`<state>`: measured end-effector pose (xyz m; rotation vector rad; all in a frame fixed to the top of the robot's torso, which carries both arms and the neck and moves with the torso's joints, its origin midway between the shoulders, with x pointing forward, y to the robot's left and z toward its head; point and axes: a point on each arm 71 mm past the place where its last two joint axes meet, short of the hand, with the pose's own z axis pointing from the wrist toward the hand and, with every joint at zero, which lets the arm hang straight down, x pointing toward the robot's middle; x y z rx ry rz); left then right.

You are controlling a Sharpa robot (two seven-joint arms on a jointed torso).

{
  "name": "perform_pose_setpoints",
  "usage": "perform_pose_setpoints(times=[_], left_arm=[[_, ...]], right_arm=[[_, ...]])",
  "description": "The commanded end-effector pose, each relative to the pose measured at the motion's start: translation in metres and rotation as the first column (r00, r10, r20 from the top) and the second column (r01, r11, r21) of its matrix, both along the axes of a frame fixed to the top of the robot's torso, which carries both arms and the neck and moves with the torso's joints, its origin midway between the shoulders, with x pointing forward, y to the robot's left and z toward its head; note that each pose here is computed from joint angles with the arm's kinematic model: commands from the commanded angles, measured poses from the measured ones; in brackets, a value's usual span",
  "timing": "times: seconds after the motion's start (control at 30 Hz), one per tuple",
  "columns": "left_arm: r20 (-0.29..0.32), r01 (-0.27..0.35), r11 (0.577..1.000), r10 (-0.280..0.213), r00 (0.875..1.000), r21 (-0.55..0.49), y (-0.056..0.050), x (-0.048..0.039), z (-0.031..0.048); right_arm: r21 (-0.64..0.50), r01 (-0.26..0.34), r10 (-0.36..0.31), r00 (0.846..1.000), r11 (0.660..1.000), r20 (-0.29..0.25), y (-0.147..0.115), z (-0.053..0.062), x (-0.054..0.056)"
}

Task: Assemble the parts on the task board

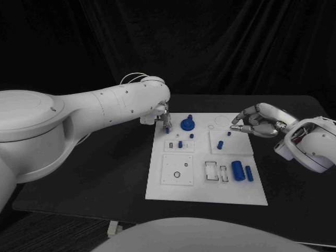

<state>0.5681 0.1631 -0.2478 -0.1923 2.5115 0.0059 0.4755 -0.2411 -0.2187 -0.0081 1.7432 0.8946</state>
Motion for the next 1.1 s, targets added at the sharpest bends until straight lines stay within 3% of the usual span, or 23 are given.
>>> perform_pose_setpoints(times=[0.03,0.8,1.1], left_arm=[[-0.007,0.013,1.0,-0.014,1.0,-0.013,-0.0031,-0.0012,-0.0024],[0.011,-0.002,1.0,0.003,1.0,-0.018,-0.0031,-0.003,-0.0048],[0.013,-0.008,1.0,0.008,1.0,-0.018,-0.0032,-0.0103,-0.0035]], right_arm=[[-0.007,0.007,-0.007,1.0,1.0,-0.014,-0.0005,-0.0017,-0.0004],[-0.011,0.009,-0.009,1.0,1.0,-0.02,-0.0011,-0.0024,0.0001],[-0.014,0.012,-0.013,1.0,1.0,-0.022,-0.0027,-0.0029,0.0003]])
